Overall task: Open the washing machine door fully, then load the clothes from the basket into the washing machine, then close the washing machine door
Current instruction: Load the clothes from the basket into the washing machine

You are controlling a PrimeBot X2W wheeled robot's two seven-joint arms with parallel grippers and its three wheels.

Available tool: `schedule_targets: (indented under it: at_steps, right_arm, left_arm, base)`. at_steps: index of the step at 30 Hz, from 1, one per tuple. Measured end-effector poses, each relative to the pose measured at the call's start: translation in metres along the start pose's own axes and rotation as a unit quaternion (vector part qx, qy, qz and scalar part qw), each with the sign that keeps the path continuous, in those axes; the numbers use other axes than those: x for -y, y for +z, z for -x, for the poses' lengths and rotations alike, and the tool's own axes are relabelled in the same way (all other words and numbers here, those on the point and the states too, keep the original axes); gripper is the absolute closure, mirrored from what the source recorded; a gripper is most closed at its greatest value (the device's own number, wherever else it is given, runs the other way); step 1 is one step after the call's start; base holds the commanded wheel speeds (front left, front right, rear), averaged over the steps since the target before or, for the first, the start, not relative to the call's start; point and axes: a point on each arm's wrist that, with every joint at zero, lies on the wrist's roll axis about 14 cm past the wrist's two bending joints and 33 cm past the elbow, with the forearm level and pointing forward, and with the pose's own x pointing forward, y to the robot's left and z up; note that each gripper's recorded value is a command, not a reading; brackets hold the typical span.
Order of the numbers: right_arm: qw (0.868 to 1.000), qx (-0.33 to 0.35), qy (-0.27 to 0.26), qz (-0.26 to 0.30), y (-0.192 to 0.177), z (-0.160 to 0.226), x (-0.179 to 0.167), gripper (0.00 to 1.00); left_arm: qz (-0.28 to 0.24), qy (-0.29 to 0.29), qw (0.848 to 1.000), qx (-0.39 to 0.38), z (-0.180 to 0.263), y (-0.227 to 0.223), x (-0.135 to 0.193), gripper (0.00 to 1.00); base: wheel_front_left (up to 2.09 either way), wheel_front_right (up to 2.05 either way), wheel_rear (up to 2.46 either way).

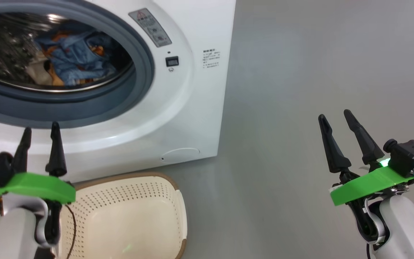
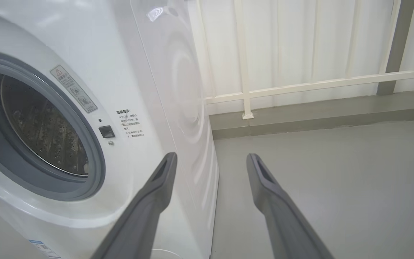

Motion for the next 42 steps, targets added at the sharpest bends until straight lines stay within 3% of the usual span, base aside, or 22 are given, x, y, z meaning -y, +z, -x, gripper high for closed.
schedule_targets:
  at_steps: [18,42]
  right_arm:
    - [1.0,0.018,0.023,0.006,0.017,0.009,-0.015,0.0]
    - [0.999,0.016,0.028,0.004,0.018,0.017,-0.018,0.0]
  left_arm:
    - [-0.024,0.004,0.999,0.039,0.07,0.012,0.001,0.0]
    - [-0.081,-0.002,0.995,0.05,0.082,0.019,0.006,0.0]
  base:
    - [0.0,0.0,0.0]
    - [0.0,0.0,0.0]
